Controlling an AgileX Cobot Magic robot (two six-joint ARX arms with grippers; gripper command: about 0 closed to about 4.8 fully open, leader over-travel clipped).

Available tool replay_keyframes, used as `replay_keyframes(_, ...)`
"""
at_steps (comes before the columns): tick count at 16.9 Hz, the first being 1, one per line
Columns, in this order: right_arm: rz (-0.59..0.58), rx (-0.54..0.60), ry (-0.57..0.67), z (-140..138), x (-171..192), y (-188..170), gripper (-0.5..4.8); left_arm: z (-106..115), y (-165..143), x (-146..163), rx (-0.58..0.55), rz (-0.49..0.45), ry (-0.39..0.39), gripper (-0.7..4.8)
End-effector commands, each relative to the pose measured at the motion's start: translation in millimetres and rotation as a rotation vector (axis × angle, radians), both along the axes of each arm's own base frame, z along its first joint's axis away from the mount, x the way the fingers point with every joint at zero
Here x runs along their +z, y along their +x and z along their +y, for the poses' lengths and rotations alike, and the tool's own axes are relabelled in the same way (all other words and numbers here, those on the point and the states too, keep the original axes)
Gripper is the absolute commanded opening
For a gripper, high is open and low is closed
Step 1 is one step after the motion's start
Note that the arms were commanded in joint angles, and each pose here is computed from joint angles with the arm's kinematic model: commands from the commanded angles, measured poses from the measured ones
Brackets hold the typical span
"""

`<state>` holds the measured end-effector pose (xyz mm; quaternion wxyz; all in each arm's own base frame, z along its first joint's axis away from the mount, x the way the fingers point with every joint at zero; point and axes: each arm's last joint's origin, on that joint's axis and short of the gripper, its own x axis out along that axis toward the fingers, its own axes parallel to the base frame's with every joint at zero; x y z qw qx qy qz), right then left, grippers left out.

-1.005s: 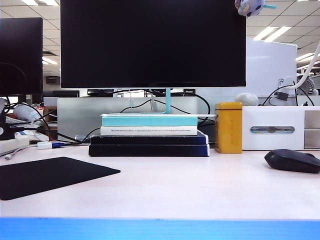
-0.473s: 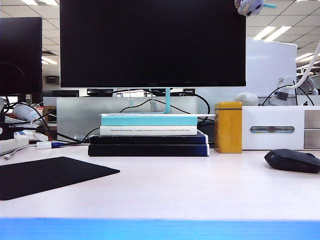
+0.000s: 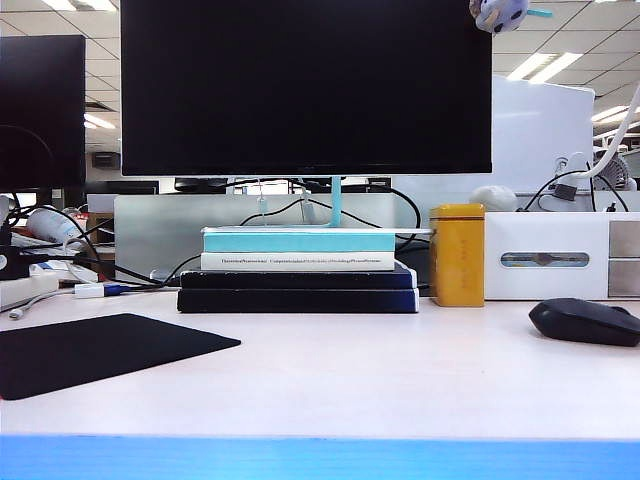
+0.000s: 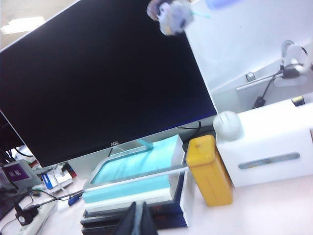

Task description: Place the black mouse on the black mouse pad.

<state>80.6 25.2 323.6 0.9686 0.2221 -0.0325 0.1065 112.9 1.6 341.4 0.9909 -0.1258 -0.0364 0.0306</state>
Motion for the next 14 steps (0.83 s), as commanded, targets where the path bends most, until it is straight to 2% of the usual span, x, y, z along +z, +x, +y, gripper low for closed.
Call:
replay_keyframes(1,-0.004,0.0,-0.015,4.5,31.0,11.7,-0.01,-3.5,25.3,31.7,-0.117,0.064,0.067,-0.03)
replay_keyframes(3,-0.059,-0.024,-0.202,9.7,54.5,25.8,-0.01,-7.9,43.8,51.8,-0.265,0.09,0.103,-0.03)
replay_keyframes(5,-0.091,-0.048,-0.422,14.5,74.3,38.3,-0.01,-10.0,53.0,64.2,-0.336,0.133,0.113,-0.03)
replay_keyframes(6,-0.074,-0.047,-0.48,16.9,82.5,44.7,-0.01,-10.6,54.0,68.5,-0.36,0.162,0.108,-0.03)
replay_keyframes(7,-0.009,-0.03,-0.555,21.4,95.1,57.0,-0.01,-11.8,53.7,74.4,-0.405,0.198,0.099,-0.03)
replay_keyframes(9,0.11,-0.003,-0.636,28.1,100.5,78.8,-0.01,-13.2,50.5,79.5,-0.457,0.185,0.1,-0.03)
replay_keyframes(11,0.252,0.034,-0.782,31.8,94.6,102.7,-0.01,-15.3,47.8,81.3,-0.537,0.165,0.099,-0.03)
replay_keyframes(12,0.365,0.084,-0.878,36.0,86.0,118.5,-0.01,-15.6,47.3,81.0,-0.548,0.168,0.097,-0.03)
replay_keyframes(14,0.451,0.12,-0.955,39.5,74.0,135.5,-0.01,-15.7,47.3,81.3,-0.551,0.165,0.097,-0.03)
